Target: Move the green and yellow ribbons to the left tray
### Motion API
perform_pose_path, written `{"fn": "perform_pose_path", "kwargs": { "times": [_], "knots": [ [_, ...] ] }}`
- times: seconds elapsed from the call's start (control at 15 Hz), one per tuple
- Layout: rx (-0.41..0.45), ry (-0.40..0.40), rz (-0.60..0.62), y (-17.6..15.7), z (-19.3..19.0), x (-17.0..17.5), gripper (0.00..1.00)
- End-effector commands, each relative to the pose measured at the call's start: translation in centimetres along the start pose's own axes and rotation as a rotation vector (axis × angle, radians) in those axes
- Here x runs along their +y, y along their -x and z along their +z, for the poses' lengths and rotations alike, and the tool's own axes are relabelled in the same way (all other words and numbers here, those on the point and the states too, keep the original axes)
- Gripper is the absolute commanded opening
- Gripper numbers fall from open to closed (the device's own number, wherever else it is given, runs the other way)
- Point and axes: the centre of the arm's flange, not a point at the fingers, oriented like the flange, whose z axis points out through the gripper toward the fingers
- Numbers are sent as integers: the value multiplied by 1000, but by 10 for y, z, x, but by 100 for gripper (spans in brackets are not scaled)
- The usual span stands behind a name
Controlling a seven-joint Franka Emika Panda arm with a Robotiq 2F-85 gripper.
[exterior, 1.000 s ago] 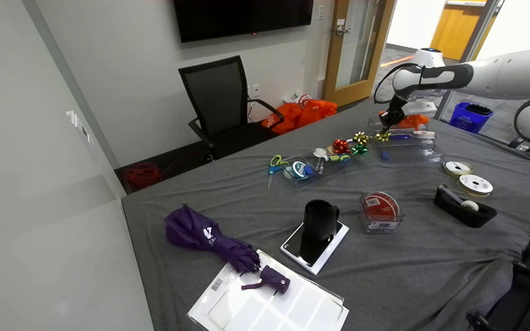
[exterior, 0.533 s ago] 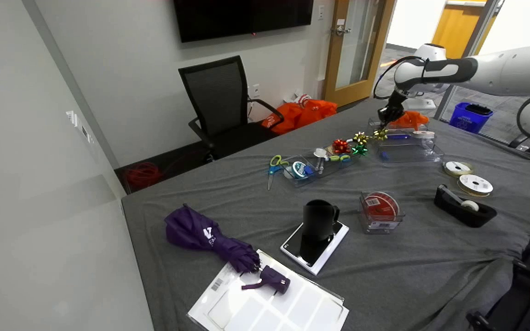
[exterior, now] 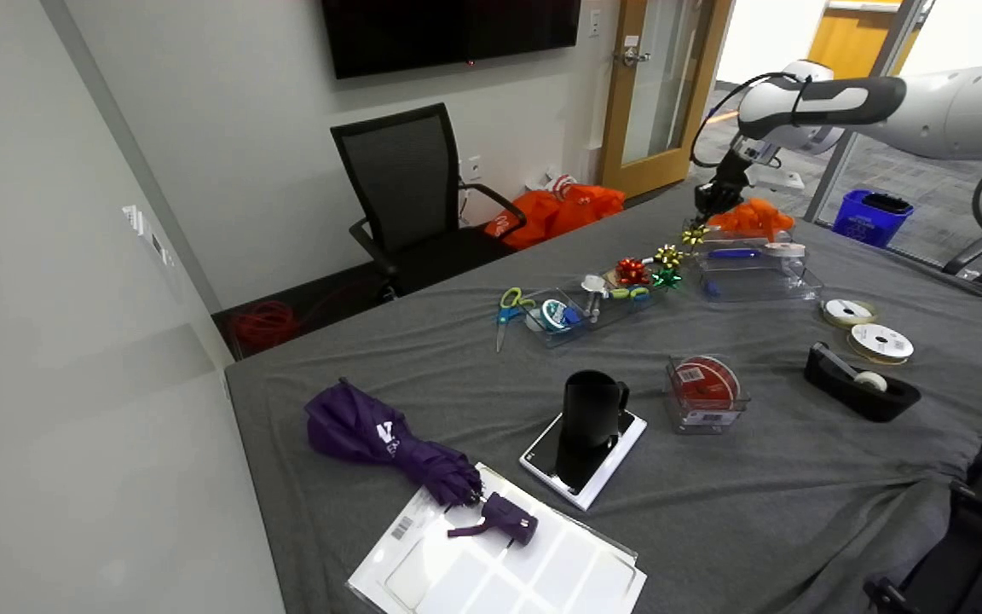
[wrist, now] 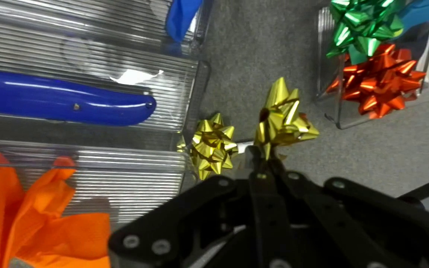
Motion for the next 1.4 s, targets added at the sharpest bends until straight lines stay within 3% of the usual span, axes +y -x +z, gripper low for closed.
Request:
{"fn": "perform_pose_path", "kwargs": {
  "times": [0.0, 0.27, 0.73, 1.13, 1.33],
  "knots": [
    [-55, -93, -39, 19, -8, -15, 0],
    [-124, -181, -152, 26, 7, -38, 0],
    [-188, -252, -316, 42, 51, -60, 0],
    [-178, -472, -322, 46, 84, -92, 0],
    [-159, -532, -322, 48, 87, -98, 0]
  ]
}}
